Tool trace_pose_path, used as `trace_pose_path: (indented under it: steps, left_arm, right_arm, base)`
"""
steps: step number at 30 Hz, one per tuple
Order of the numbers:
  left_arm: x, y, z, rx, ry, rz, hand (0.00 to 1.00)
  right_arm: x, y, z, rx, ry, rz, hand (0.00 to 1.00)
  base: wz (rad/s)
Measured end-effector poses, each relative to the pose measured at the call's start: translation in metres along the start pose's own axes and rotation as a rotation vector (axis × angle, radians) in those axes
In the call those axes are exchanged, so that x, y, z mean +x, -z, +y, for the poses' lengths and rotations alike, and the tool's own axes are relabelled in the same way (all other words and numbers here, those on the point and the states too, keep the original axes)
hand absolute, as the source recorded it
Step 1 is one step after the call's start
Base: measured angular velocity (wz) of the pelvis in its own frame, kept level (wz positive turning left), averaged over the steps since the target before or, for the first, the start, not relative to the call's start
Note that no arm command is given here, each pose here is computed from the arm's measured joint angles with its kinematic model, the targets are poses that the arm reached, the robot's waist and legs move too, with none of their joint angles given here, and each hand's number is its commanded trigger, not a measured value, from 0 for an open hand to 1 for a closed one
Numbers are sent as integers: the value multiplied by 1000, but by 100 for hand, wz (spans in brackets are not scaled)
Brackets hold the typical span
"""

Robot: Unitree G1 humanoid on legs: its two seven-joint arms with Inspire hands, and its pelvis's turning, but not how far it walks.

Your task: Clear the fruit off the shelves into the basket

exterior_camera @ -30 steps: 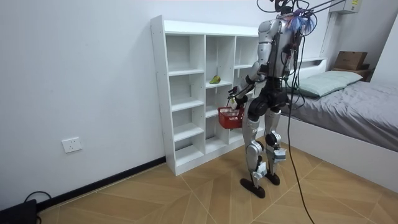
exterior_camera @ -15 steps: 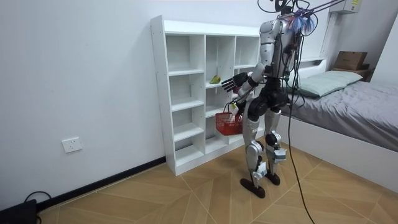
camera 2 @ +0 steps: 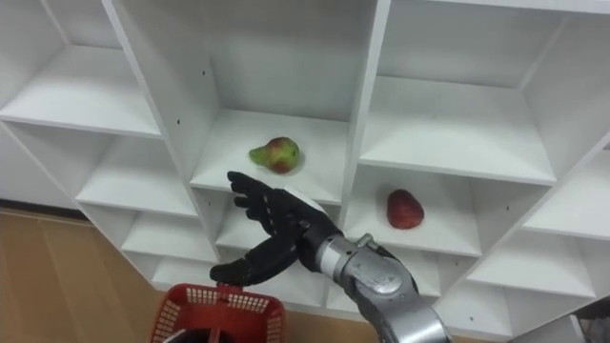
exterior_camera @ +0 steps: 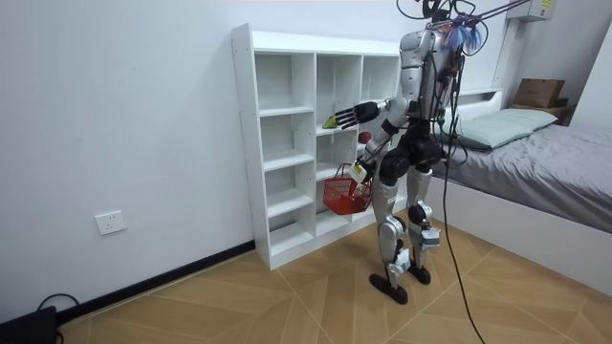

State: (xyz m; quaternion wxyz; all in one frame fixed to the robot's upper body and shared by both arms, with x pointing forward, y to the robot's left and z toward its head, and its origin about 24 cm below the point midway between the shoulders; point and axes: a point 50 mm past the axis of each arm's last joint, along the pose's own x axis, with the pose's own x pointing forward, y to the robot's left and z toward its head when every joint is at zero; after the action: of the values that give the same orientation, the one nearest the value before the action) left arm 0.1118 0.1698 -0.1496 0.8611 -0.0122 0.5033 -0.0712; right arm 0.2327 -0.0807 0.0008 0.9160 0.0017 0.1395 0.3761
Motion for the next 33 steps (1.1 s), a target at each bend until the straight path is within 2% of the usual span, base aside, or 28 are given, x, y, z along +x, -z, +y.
trace_pose_path:
  steps: [8,24,33]
  left_arm:
    - [0,9,8,-49,-69,32,100]
    - [-1,10,10,-67,-88,12,100]
    - [-2,11,11,-68,-99,1,100]
  right_arm:
    - [-2,-34,0,-173,56,-99,0]
    - [-2,-70,-14,-671,238,-85,0]
    - [1,-90,-21,-825,362,-112,0]
  base:
    - [-3]
    - [-1]
    - [2]
